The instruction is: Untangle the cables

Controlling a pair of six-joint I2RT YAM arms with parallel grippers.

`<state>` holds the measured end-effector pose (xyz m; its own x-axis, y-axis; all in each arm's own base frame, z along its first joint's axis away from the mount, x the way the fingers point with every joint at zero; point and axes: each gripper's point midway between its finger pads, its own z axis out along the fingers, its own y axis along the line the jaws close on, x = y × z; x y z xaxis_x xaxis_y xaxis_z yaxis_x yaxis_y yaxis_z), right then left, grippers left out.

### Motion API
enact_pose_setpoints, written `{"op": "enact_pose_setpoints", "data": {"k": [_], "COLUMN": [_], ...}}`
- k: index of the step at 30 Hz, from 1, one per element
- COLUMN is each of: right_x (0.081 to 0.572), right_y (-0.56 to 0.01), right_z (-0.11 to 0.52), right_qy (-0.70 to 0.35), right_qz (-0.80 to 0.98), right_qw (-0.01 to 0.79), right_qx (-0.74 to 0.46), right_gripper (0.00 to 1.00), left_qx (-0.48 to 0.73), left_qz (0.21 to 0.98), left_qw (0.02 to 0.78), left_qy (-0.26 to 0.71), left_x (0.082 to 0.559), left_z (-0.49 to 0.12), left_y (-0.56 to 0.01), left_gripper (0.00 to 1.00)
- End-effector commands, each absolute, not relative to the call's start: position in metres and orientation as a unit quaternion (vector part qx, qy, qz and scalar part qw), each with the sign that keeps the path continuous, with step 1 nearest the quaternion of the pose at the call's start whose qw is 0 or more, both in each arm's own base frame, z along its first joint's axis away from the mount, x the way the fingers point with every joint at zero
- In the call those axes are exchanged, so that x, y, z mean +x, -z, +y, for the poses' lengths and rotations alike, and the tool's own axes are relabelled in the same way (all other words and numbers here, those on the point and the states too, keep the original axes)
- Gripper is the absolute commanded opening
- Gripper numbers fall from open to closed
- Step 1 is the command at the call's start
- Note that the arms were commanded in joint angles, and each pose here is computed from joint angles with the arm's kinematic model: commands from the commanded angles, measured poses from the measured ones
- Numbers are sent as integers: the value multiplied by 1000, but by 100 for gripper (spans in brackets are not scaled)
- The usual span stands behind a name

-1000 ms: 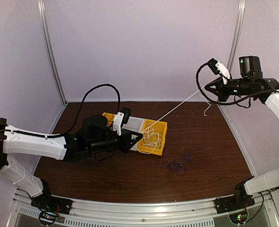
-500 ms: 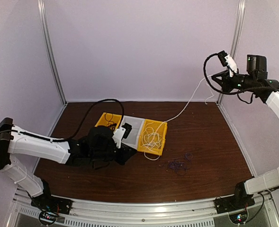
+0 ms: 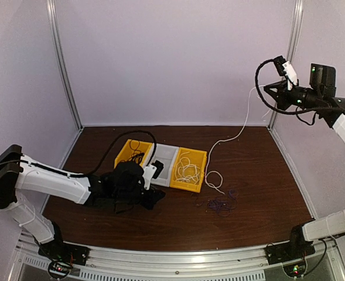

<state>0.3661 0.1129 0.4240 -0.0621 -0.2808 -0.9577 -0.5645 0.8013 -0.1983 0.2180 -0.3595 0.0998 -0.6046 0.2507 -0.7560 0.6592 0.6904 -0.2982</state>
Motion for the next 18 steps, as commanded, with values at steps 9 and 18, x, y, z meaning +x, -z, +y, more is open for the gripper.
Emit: {"op": "enact_pose_setpoints", "data": {"k": [9,18], "right_x": [337,346], "right_y": [-539,-561], "right_z": [133,153], "right_qy": [-171,-211], "right_qz": [623,598], "right_qw": [693,702], "right_qx": [-319,-323], "right_gripper": [0,0], "left_qx": [251,219], "left_qz": [838,849], "left_qw": [396,424], "left_qy": [281,228], "left_x": [233,251], "left_z": [-358,-330], "left_y": [-120,-145], "left_gripper": [5,30]}}
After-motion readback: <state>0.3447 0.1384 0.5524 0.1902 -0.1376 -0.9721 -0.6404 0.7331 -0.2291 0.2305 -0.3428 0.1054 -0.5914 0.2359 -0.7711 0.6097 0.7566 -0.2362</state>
